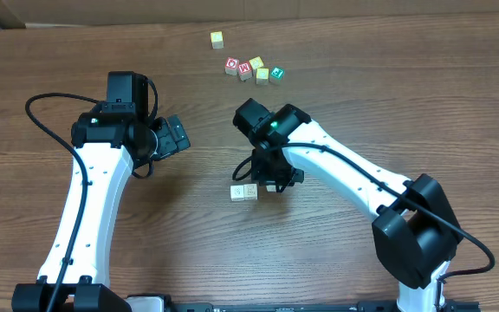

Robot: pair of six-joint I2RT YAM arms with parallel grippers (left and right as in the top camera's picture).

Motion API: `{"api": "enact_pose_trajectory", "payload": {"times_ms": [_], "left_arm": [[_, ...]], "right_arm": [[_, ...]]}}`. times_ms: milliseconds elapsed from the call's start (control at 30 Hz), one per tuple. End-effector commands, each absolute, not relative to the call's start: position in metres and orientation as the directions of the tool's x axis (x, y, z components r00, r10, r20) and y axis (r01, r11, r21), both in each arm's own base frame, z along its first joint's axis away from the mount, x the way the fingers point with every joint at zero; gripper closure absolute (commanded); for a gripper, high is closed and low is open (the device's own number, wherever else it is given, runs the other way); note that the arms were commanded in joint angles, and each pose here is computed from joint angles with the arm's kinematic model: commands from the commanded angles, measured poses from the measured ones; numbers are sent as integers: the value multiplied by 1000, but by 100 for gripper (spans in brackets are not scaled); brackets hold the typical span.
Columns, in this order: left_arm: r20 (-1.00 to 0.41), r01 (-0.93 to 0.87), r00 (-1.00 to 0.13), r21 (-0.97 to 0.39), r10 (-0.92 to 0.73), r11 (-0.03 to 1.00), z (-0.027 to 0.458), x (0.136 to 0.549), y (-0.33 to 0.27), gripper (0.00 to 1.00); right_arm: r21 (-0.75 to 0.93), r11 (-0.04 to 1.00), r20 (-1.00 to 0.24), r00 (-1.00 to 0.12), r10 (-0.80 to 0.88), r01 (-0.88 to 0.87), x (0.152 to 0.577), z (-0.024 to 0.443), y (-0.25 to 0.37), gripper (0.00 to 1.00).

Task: Flip 4 blocks

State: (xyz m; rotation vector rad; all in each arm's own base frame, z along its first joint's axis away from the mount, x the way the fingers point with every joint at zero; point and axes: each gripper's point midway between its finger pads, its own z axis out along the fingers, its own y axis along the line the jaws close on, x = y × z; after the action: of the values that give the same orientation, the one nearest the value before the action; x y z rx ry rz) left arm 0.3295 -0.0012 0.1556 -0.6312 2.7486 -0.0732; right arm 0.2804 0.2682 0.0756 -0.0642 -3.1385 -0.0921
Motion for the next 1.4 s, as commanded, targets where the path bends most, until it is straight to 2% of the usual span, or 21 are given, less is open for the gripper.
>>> {"api": "enact_pose_trajectory", "payload": {"times_ms": [0, 300, 667, 800, 867, 967, 1033, 1167, 1367], "left_arm": [[-306, -416, -848, -121, -433, 901, 159, 332, 1, 0], [-307, -416, -848, -121, -433, 901, 159, 332, 1, 0], [-307, -416, -848, -121, -433, 901, 159, 332, 1, 0], [-306, -416, -848, -121, -433, 901, 159, 332, 1, 0], [-307, -416, -848, -121, -433, 901, 159, 332, 1, 0], [-307, -416, -848, -121, -433, 901, 159, 332, 1, 0], [-307, -416, -848, -121, -433, 901, 159, 332, 1, 0], [-307, -416, -848, -121, -433, 901, 159, 332, 1, 0], [-306, -416, -848, -121, -433, 901, 159, 332, 1, 0]], "right_arm": [[46, 997, -26, -997, 66, 65, 286, 72, 262, 77], [55, 998, -10, -999, 33, 33, 279, 42, 261, 77], [86, 996, -11, -1000, 13, 12, 279, 42, 268, 72], [91, 996, -10, -1000, 13, 12, 279, 42, 269, 62], [94, 996, -7, -1000, 12, 12, 279, 42, 269, 49], [105, 994, 3, -1000, 12, 12, 277, 42, 271, 44], [109, 994, 8, -1000, 13, 14, 277, 42, 271, 44], [125, 992, -9, -999, 35, 34, 286, 51, 268, 51], [157, 982, -43, -993, 111, 103, 308, 82, 248, 53]]}}
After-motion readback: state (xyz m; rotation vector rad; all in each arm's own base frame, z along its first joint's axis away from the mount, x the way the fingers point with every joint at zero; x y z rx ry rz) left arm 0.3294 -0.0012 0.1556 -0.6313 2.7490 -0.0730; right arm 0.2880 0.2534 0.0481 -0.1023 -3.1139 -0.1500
